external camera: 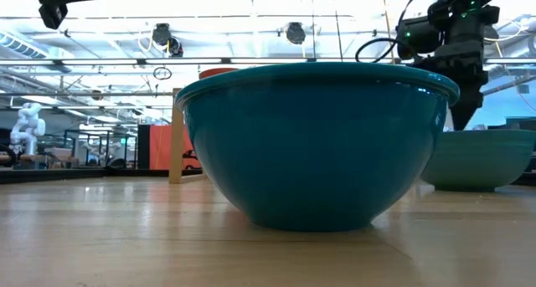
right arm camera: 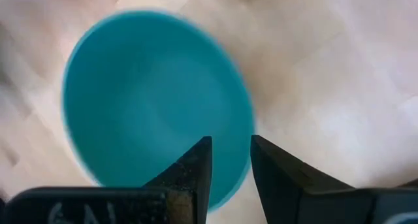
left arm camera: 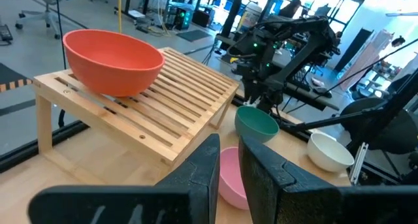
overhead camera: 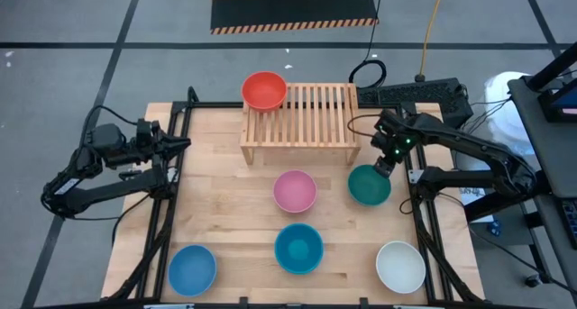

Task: Place and stack bowls onto a shelf
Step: Put the green bowl on the shelf

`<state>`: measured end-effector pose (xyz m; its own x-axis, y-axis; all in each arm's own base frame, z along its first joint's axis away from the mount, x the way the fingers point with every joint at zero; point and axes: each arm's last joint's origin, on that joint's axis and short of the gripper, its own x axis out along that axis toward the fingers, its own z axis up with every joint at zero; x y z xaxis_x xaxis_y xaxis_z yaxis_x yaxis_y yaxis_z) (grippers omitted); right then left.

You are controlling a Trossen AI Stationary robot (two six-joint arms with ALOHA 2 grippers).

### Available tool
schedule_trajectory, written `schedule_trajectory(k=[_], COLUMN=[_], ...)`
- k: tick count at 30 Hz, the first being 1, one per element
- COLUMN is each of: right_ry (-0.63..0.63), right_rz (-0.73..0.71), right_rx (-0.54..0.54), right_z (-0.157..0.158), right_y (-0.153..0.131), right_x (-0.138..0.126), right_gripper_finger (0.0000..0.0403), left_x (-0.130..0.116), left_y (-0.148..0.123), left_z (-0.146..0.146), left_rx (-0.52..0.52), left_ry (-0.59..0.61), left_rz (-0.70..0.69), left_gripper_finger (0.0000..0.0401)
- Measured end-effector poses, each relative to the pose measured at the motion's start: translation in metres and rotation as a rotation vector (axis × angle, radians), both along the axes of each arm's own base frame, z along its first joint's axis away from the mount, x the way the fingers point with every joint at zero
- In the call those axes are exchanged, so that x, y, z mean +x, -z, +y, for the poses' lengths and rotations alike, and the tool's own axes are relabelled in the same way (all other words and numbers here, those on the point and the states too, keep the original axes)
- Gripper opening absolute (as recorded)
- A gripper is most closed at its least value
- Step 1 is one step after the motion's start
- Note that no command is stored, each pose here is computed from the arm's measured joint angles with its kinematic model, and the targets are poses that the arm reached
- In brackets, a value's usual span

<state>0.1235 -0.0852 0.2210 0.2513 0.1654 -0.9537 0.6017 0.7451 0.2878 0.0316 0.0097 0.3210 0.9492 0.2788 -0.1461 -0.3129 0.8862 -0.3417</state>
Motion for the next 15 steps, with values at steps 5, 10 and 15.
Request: schedule_trajectory(k=[5, 10, 15], right_ry=[0.044, 0.049, 0.050], right_rz=[0.010, 0.042, 0.079], right_rx=[0.013, 0.040, 0.067], right_z=[0.001, 0.005, 0.009], right_y=[0.003, 0.023, 0.035], right_x=[-0.002, -0.006, -0.012], right_gripper_finger=[0.0098, 0.0098, 0.0098], left_x=[0.000, 0.000, 0.000], left_y=[0.000, 0.000, 0.000], left_z=[0.000, 0.000, 0.000], left_rx=[0.005, 0.016, 0.016], left_ry=[0.001, 0.003, 0.003], left_rz=[0.003, 0.007, 0.007], left_gripper_finger=[0.0063, 0.0063, 0.0063])
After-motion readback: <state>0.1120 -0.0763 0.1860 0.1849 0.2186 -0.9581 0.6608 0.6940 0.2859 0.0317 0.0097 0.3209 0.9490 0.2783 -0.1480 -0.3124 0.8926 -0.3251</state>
